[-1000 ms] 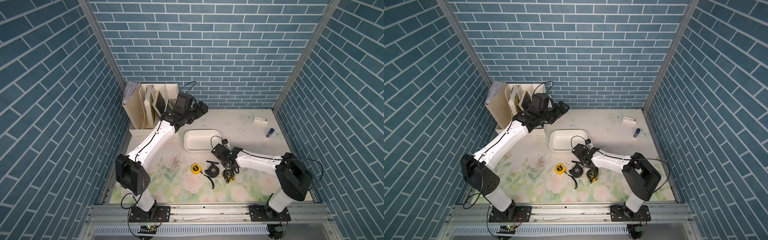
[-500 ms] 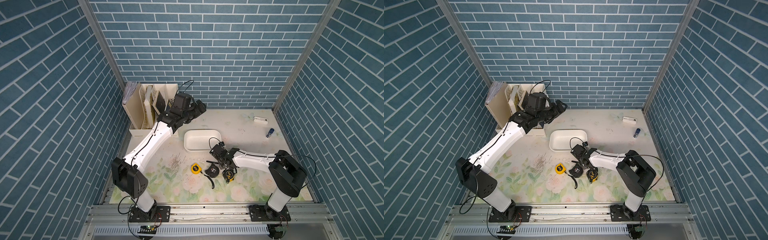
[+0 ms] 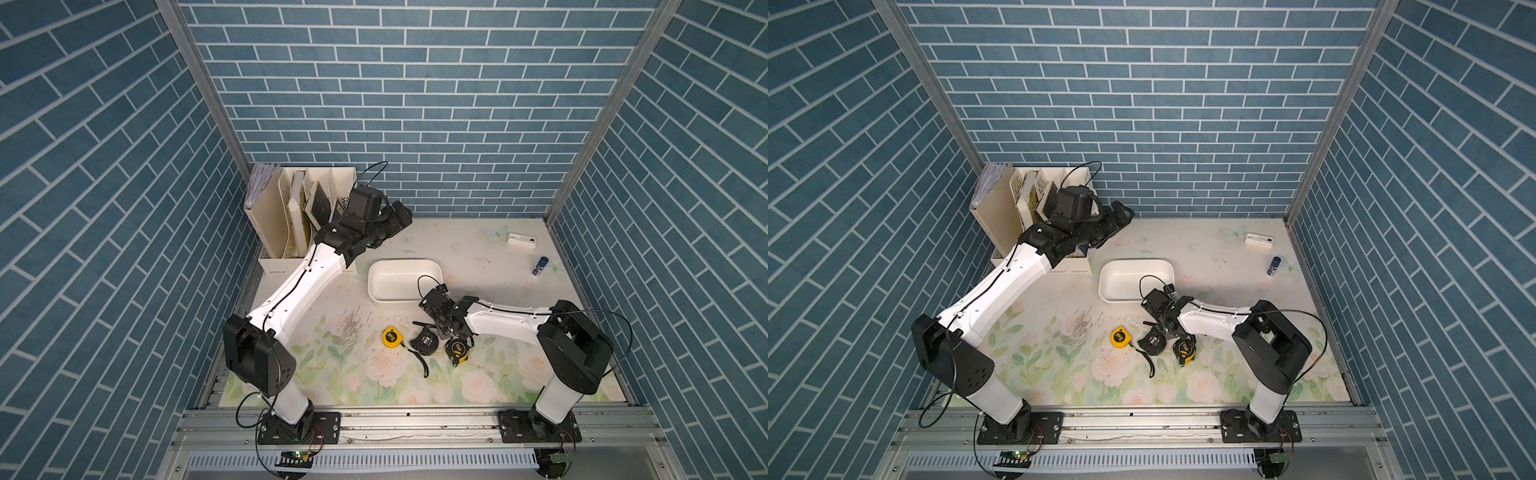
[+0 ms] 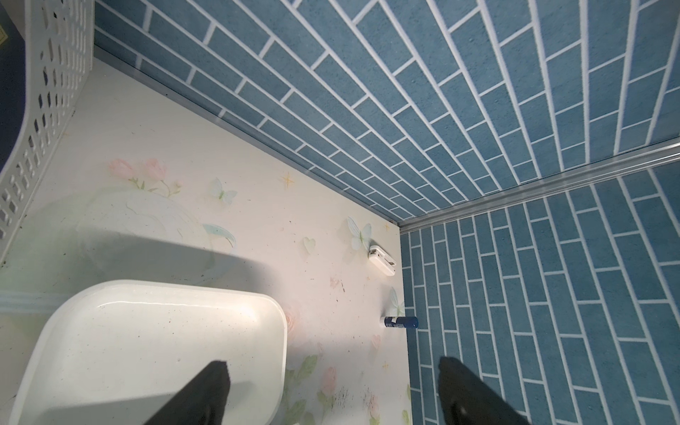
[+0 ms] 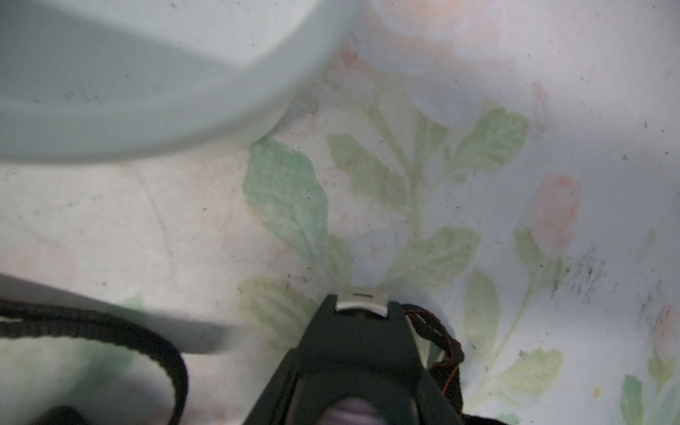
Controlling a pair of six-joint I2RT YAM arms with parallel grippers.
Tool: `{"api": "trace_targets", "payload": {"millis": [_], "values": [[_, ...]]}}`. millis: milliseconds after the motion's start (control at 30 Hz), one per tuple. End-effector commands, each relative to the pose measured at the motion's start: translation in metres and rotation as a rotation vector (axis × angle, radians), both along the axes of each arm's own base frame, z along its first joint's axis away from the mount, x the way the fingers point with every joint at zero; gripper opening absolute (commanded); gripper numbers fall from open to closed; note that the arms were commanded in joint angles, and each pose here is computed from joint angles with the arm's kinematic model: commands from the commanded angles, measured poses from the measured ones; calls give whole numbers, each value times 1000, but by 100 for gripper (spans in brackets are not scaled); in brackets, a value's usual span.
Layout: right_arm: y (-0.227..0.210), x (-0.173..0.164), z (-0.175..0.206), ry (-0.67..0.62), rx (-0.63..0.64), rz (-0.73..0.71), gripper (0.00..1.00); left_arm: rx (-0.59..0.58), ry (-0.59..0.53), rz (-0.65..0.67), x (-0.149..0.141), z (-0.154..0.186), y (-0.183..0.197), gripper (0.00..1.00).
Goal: Take the tape measure out of the storage box
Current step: Place the tape measure at the center of the board.
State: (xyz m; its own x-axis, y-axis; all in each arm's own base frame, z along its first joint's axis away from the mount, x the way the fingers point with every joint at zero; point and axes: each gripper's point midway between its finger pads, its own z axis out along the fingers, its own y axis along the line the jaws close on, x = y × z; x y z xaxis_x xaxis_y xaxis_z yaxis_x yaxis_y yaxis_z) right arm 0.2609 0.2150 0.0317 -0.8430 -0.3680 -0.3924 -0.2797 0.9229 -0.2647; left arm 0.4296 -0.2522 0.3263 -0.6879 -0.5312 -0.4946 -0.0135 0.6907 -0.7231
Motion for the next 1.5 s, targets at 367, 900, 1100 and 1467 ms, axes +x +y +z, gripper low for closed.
{"api": "trace_targets", "payload": {"millis": [367,900,1100,1467], "values": [[7,-1,18,-39,10,32,63,3,-13,-2,-5,5,5,93],[17,1,26,-68,65,62,64,-2,-15,-5,-4,6,3,93],[17,2,27,-71,62,60,42,-3,-10,-13,-2,4,1,93],[16,-1,20,-48,49,71,23,-2,-12,-8,-5,5,4,93]]}}
